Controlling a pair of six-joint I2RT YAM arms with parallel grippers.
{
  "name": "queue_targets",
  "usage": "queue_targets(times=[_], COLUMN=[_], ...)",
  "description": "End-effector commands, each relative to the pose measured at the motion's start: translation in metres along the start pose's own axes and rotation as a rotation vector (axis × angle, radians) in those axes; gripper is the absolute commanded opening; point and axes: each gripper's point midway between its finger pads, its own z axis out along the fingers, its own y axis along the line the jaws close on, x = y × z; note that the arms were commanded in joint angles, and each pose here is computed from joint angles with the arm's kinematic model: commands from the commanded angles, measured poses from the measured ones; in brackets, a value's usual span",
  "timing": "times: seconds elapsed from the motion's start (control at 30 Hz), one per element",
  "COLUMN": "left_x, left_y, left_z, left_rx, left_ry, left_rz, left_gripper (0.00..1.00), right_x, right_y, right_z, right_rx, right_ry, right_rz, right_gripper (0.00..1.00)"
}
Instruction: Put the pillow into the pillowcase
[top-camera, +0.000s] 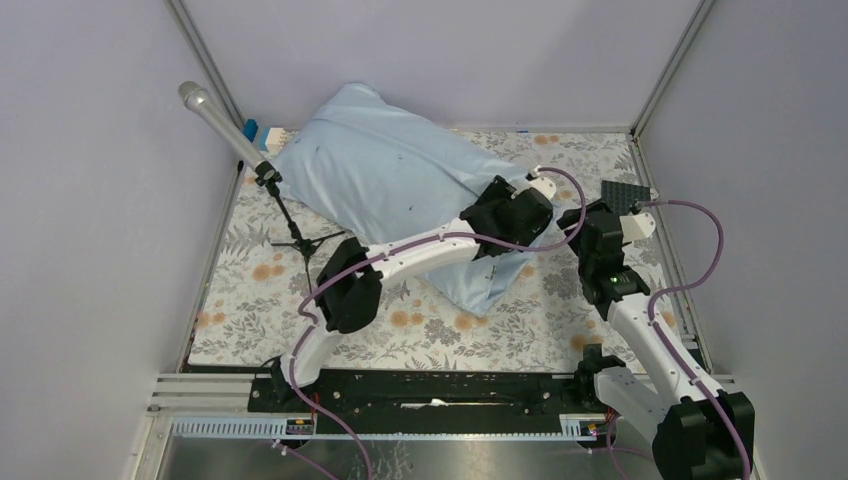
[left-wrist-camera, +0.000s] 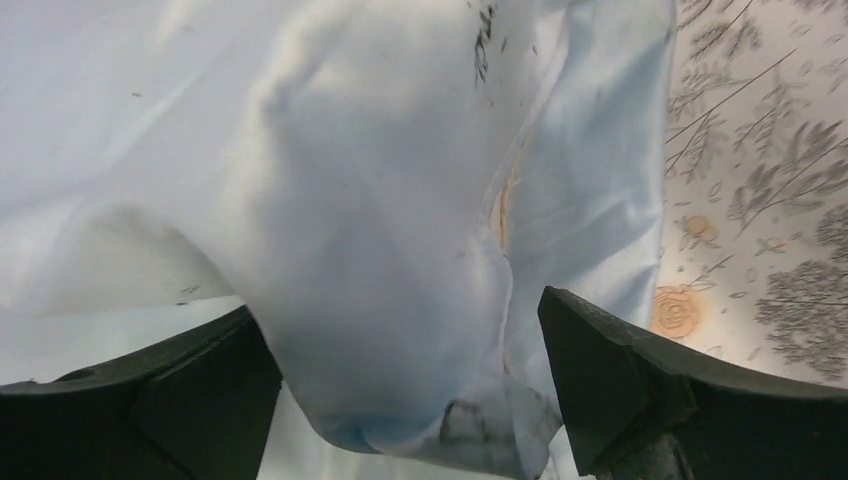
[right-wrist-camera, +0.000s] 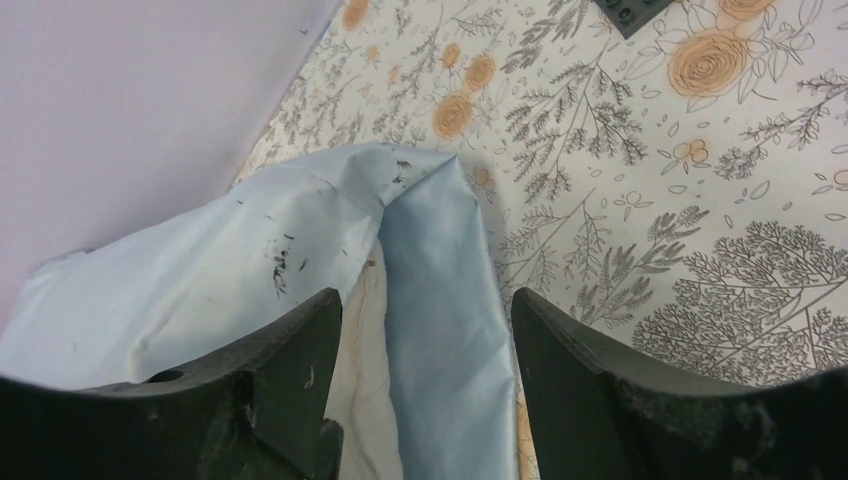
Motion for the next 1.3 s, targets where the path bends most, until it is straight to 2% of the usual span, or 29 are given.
queue_targets(times=[0.0, 0.17, 0.33, 0.37, 0.4, 0.47, 0.5, 0.57, 0.63, 0.73, 0.83, 1.07, 1.27], left_x=[0.028, 0.078, 0.104, 0.106, 0.105, 0.095, 0.086, 0.063, 0.032, -0.013, -0.049, -0.079, -0.103], left_y=[0.004, 0.023, 0.036, 0.038, 0.041, 0.053, 0.059, 0.064, 0.069, 0.078, 0.086, 0.097, 0.094], left_z=[0.02, 0.051, 0.072, 0.074, 0.077, 0.075, 0.071, 0.061, 0.045, 0.019, -0.011, -0.052, -0.081], left_rx=[-0.11, -0.316, -0.395, -0.397, -0.395, -0.409, -0.407, -0.354, -0.299, -0.177, -0.097, 0.067, 0.24], left_ry=[0.076, 0.166, 0.202, 0.202, 0.196, 0.176, 0.16, 0.116, 0.059, -0.011, -0.086, -0.189, -0.25], left_rz=[0.218, 0.394, 0.438, 0.437, 0.424, 0.364, 0.327, 0.23, 0.128, -0.053, -0.13, -0.342, -0.481], left_gripper=[0.99, 0.99, 0.97, 0.88, 0.67, 0.04, 0.0, 0.0, 0.0, 0.0, 0.0, 0.0, 0.0], right_x=[-0.008, -0.01, -0.012, -0.012, -0.013, -0.011, -0.007, 0.0, 0.014, 0.029, 0.04, 0.071, 0.089], right_y=[0.007, 0.019, 0.027, 0.027, 0.027, 0.032, 0.034, 0.048, 0.061, 0.065, 0.076, 0.106, 0.113], right_z=[-0.006, -0.007, -0.008, -0.008, -0.009, -0.009, -0.008, -0.004, -0.002, 0.003, 0.005, 0.021, 0.04], right_rx=[-0.01, -0.051, -0.073, -0.075, -0.076, -0.099, -0.116, -0.177, -0.255, -0.303, -0.382, -0.438, -0.43], right_ry=[0.004, 0.019, 0.03, 0.029, 0.026, 0.037, 0.059, 0.092, 0.152, 0.194, 0.216, 0.246, 0.218], right_rz=[-0.002, -0.014, -0.04, -0.047, -0.052, -0.074, -0.1, -0.138, -0.18, -0.162, -0.161, -0.279, -0.352], right_gripper=[0.7, 0.71, 0.71, 0.71, 0.71, 0.71, 0.7, 0.68, 0.6, 0.57, 0.5, 0.45, 0.48])
